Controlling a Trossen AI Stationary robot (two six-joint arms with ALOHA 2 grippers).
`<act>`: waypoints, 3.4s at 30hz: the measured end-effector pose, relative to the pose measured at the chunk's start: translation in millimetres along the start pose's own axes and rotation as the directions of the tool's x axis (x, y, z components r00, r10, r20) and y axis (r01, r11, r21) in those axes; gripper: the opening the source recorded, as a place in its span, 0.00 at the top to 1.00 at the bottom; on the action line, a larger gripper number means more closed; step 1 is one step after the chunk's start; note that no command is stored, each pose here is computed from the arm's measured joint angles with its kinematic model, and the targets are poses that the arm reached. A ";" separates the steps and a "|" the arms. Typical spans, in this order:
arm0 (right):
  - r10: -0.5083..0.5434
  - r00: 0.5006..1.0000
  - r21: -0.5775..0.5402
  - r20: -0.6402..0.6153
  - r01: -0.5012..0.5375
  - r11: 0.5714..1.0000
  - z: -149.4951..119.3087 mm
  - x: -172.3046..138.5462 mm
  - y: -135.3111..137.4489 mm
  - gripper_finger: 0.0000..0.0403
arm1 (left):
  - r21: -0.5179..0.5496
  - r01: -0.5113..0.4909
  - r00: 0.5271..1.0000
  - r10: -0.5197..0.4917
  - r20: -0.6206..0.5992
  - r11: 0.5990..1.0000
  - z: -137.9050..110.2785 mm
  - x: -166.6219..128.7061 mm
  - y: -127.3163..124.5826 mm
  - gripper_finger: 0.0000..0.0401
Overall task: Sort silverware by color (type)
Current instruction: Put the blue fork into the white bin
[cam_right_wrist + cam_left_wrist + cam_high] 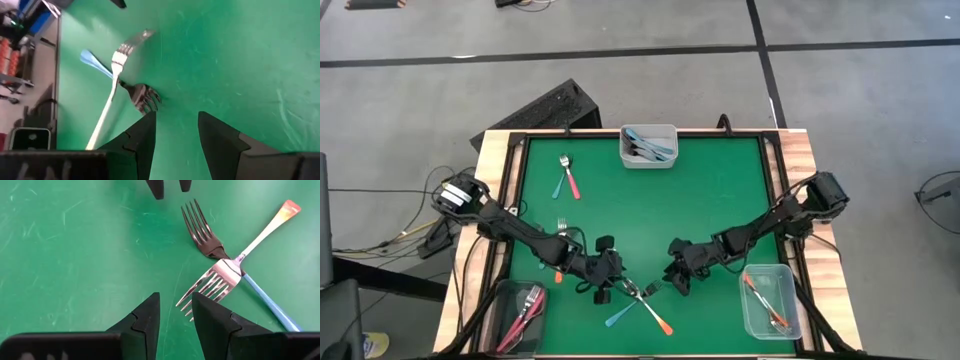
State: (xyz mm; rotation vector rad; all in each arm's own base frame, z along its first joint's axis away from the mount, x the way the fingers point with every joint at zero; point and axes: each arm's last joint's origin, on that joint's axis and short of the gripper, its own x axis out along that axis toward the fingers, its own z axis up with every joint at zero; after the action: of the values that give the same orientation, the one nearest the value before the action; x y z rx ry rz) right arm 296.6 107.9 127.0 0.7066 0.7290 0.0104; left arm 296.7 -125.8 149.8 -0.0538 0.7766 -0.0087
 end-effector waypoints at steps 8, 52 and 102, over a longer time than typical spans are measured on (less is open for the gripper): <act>-0.031 0.999 -0.012 0.019 0.031 0.999 3.8 23.2 12.8 0.58 | -0.011 -0.024 0.999 0.024 0.035 1.000 3.0 -0.1 0.3 0.75; -0.433 0.860 -0.547 0.270 0.507 0.666 26.9 -48.9 35.1 0.97 | -0.067 -0.223 0.966 0.230 0.122 0.972 16.9 4.9 30.2 0.75; -0.509 0.786 -0.519 0.350 0.615 0.594 49.5 -66.0 23.2 0.96 | -0.118 -0.172 0.963 0.192 0.189 0.978 35.2 10.2 63.5 0.75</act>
State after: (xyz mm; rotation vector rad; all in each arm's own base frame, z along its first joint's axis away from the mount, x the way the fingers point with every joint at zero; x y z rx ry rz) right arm 282.3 80.6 207.0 -0.1848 0.7070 -0.3865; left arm 327.8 -61.0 164.4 -0.0773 0.5786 0.2086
